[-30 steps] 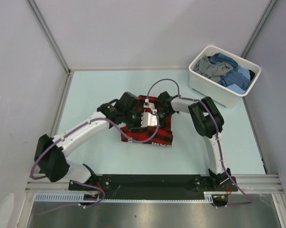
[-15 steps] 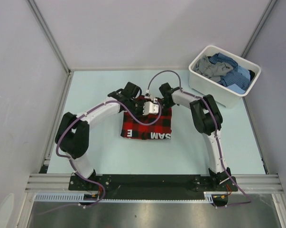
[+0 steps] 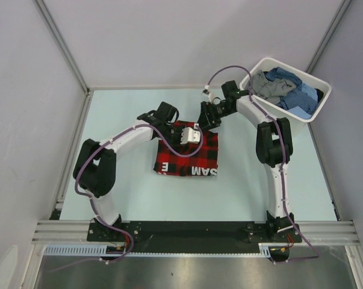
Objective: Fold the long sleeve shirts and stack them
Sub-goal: Fold the shirt
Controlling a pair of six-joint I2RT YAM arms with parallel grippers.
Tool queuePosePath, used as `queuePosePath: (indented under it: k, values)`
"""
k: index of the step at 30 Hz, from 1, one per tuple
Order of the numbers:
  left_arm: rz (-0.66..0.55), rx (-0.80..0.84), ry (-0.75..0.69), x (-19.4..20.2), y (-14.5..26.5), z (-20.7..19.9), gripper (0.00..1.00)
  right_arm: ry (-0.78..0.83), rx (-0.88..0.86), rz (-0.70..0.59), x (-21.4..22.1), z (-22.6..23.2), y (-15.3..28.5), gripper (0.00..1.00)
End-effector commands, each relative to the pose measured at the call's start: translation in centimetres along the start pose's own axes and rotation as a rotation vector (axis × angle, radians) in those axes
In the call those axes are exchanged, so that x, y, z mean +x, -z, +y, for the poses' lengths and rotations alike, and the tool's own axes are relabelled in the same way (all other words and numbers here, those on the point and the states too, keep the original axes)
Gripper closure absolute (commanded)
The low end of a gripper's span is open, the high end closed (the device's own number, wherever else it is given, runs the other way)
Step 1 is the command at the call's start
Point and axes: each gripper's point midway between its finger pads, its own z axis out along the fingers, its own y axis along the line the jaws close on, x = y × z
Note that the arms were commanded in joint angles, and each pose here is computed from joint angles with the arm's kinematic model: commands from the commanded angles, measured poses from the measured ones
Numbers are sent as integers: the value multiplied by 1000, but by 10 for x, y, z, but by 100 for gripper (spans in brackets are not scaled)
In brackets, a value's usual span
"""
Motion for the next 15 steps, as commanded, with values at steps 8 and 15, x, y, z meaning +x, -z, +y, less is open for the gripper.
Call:
queuePosePath:
  k: [8, 15]
  values:
    - [-50, 6, 56, 16, -23, 53, 85, -15, 56, -97, -6, 29, 74, 15]
    - [-66, -51, 127, 18, -18, 84, 59, 8, 131, -41, 22, -2, 65, 15]
